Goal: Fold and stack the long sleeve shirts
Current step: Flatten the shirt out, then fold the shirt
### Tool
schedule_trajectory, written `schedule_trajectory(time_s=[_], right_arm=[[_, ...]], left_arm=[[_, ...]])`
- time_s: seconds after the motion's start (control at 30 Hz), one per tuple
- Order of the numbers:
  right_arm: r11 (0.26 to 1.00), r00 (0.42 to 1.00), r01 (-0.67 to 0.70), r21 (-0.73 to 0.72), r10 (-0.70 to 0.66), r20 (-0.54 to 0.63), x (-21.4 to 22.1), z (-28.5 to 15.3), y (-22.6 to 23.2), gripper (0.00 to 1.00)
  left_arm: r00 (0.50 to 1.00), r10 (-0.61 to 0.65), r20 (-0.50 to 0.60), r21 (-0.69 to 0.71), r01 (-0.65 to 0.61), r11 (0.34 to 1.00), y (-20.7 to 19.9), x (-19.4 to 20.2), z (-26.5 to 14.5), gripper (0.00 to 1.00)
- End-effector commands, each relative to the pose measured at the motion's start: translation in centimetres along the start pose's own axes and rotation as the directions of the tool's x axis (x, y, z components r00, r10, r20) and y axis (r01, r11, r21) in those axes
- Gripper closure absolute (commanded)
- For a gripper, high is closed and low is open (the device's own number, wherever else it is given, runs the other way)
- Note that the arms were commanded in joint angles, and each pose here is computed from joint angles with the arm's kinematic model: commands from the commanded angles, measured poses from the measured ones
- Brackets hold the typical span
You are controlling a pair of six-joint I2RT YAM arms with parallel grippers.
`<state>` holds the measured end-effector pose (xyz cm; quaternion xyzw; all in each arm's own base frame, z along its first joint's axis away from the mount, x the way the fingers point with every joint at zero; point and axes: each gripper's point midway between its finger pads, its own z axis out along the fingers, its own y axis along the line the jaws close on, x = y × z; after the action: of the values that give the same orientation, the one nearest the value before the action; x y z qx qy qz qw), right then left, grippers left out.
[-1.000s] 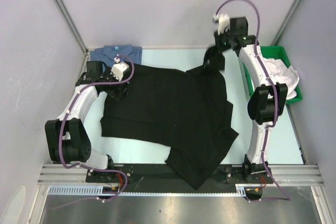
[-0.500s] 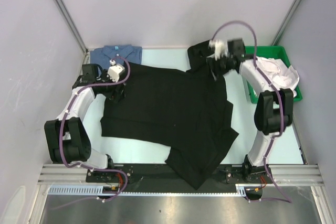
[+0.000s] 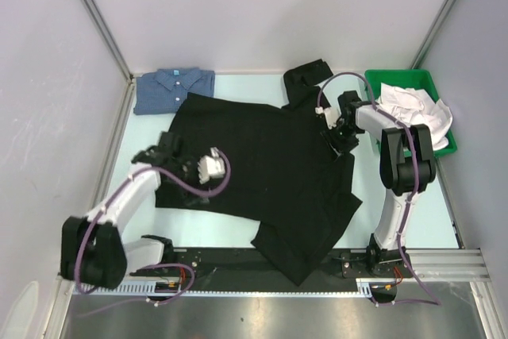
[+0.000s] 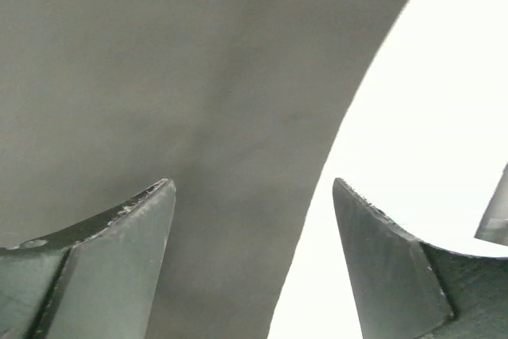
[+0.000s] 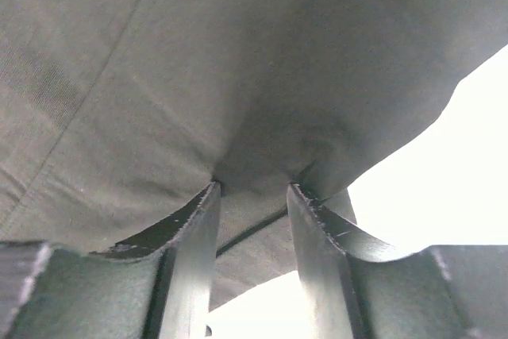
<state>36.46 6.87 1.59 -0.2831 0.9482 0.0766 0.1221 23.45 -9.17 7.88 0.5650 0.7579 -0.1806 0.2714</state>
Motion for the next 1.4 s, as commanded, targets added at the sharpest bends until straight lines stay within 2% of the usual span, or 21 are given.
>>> schedule_trajectory(time_s=[0.0,0.07,0.1,0.13,0.17,0.2,0.27,0.3,0.47,0.5,0.57,0.6,0.7,0.77,0.8,0.83,0.9,0.93,1.1,1.2,1.37], right_arm=[[0.978,1.0,0.017,0.208,-0.018,0.003,-2.4,3.4,-6.7,0.55],[0.976,1.0,-0.006,0.218,0.002,0.017,-3.4,4.0,-7.6,0.55],[0.973,0.999,-0.017,0.232,0.005,0.051,-4.8,3.3,-8.5,0.55],[0.973,0.998,-0.022,0.23,0.009,0.06,-5.3,3.2,-8.7,0.55],[0.976,0.998,-0.025,0.217,0.012,0.059,-5.4,3.0,-8.5,0.55],[0.977,0.998,-0.024,0.211,0.01,0.07,-5.8,2.4,-8.4,0.54],[0.986,0.994,-0.021,0.166,0.002,0.113,-6.2,0.3,-6.9,0.5],[0.989,0.992,-0.019,0.147,0.001,0.125,-6.1,-0.4,-6.2,0.48],[1.0,0.986,-0.005,0.022,0.002,0.165,-3.2,-5.0,-1.2,0.39],[0.999,0.974,0.032,0.027,-0.037,0.223,-3.4,-7.6,-0.5,0.38],[0.995,0.967,0.068,-0.067,-0.049,0.248,-1.2,-8.8,1.7,0.35],[0.992,0.945,0.115,-0.057,-0.092,0.315,-0.9,-11.3,2.6,0.35],[0.952,0.896,0.288,-0.107,-0.229,0.38,3.7,-12.9,6.3,0.35],[0.88,0.857,0.44,-0.182,-0.35,0.379,7.9,-12.4,9.7,0.36],[0.835,0.822,0.514,-0.195,-0.415,0.389,9.4,-12.4,10.9,0.36],[0.781,0.759,0.603,-0.162,-0.5,0.417,10.7,-13.0,12.1,0.37],[0.701,0.706,0.686,-0.195,-0.576,0.412,13.6,-11.5,14.4,0.37],[0.651,0.65,0.741,-0.166,-0.633,0.421,14.4,-11.3,15.0,0.38],[0.443,0.485,0.874,-0.201,-0.765,0.422,17.1,-8.8,18.1,0.43],[0.355,0.44,0.895,-0.27,-0.8,0.407,18.6,-8.5,19.3,0.45],[0.2,0.301,0.942,-0.268,-0.857,0.418,19.3,-7.4,21.5,0.47]], left_arm=[[0.959,0.249,0.138,0.194,-0.272,0.942,-8.8,-3.6,1.6,0.18],[0.947,0.27,0.176,0.246,-0.308,0.919,-11.4,-4.8,2.0,0.2],[0.919,0.329,0.216,0.281,-0.381,0.881,-13.6,-5.8,2.7,0.2],[0.925,0.309,0.223,0.295,-0.366,0.883,-14.7,-6.5,2.9,0.21],[0.904,0.346,0.251,0.247,-0.405,0.88,-14.6,-7.9,3.7,0.2],[0.88,0.388,0.273,0.288,-0.46,0.84,-17.1,-8.2,4.3,0.17],[0.853,0.44,0.28,0.249,-0.507,0.825,-18.1,-9.6,5.7,0.17],[0.819,0.493,0.292,0.27,-0.566,0.779,-20.4,-9.8,6.3,0.16],[0.782,0.546,0.301,0.257,-0.618,0.743,-23.7,-12.5,9.6,0.19],[0.777,0.554,0.299,0.255,-0.624,0.739,-24.1,-12.8,9.9,0.21],[0.791,0.551,0.266,0.247,-0.608,0.755,-23.5,-13.4,10.3,0.24],[0.803,0.545,0.242,0.236,-0.593,0.77,-22.7,-13.1,10.3,0.27],[0.871,0.448,0.202,0.269,-0.489,0.83,-18.9,-11.2,8.4,0.3],[0.93,0.349,0.112,0.276,-0.367,0.889,-15.2,-8.4,6.7,0.3],[0.918,0.379,0.121,0.238,-0.397,0.886,-13.8,-8.2,5.5,0.3],[0.931,0.357,0.075,0.256,-0.364,0.895,-13.3,-6.4,4.5,0.3],[0.945,0.325,0.047,0.188,-0.328,0.926,-10.3,-4.9,2.7,0.28],[0.957,0.291,0.005,0.207,-0.285,0.936,-10.2,-3.4,2.0,0.27],[0.99,0.131,-0.058,0.119,-0.123,0.985,-6.9,-0.1,-0.8,0.27],[0.994,0.083,-0.075,0.055,-0.079,0.995,-5.4,0.7,-1.7,0.25],[0.994,-0.039,-0.102,0.011,0.04,0.999,-3.3,2.4,-2.7,0.24]])
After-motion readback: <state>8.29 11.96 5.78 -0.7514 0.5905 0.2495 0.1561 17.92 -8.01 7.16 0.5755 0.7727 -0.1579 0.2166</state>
